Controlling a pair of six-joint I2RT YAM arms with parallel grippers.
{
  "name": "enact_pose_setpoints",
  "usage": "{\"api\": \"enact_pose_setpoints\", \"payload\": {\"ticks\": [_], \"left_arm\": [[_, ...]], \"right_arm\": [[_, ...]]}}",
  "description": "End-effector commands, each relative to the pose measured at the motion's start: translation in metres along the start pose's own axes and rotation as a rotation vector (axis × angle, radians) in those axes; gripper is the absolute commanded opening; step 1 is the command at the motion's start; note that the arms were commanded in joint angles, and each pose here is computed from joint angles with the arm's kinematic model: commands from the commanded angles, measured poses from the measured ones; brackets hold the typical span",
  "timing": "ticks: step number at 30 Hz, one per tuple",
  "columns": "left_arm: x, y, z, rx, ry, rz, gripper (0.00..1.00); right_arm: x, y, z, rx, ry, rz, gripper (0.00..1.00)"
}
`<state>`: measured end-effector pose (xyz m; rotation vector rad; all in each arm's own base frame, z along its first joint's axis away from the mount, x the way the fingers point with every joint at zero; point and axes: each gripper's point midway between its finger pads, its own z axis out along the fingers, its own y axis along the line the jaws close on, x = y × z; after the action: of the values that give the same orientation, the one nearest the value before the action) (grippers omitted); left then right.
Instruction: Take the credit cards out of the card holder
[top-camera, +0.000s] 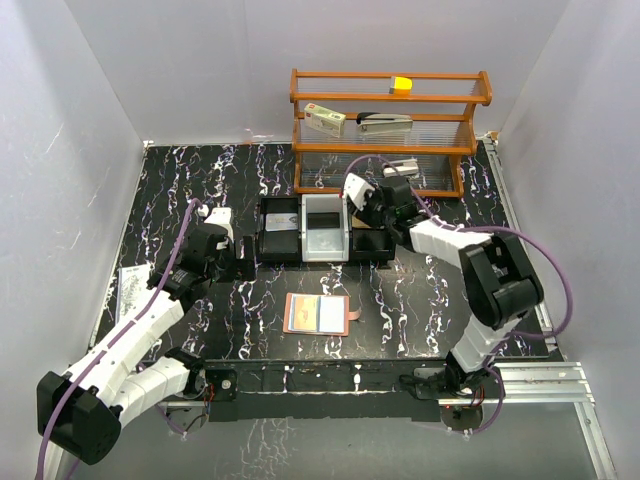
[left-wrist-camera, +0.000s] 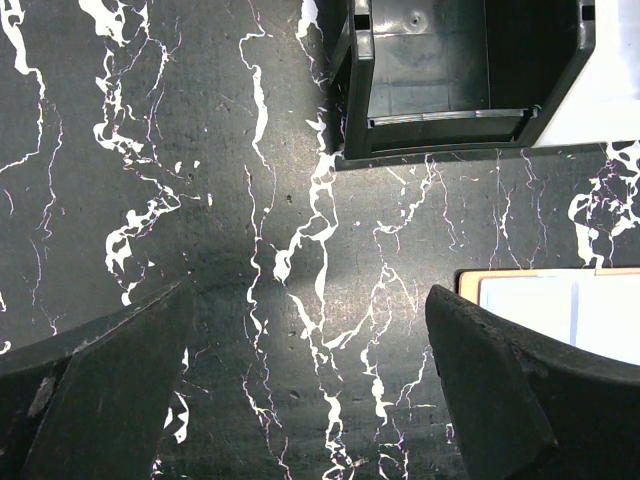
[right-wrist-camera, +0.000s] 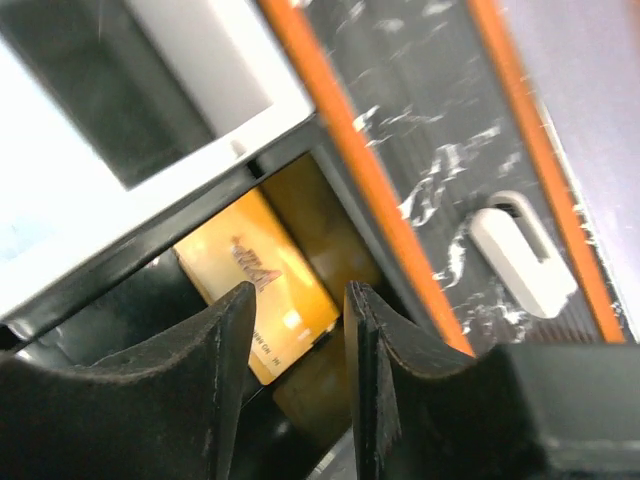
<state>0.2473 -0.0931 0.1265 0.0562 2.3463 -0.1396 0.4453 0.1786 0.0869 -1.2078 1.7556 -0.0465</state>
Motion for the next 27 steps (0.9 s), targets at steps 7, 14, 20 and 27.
{"api": "enact_pose_setpoints", "payload": {"ticks": [7, 14, 20, 27], "left_arm": [[-0.005, 0.002, -0.001, -0.007, -0.019, 0.002, 0.99], [-0.006, 0.004, 0.002, -0.022, -0.025, 0.003, 0.99], [-0.007, 0.006, 0.001, -0.038, -0.034, -0.002, 0.99], [-0.008, 0.008, 0.002, -0.049, -0.038, -0.006, 0.99]], "right_arm": [[-0.116, -0.099, -0.134, 0.476, -0.563, 0.609, 0.79], [-0.123, -0.072, -0.154, 0.315, -0.538, 1.057, 0.93], [-0.138, -0.024, -0.168, 0.051, -0.551, 1.148, 0.98], [-0.122, 0.063, -0.152, -0.292, -0.38, 1.322, 0.98]]}}
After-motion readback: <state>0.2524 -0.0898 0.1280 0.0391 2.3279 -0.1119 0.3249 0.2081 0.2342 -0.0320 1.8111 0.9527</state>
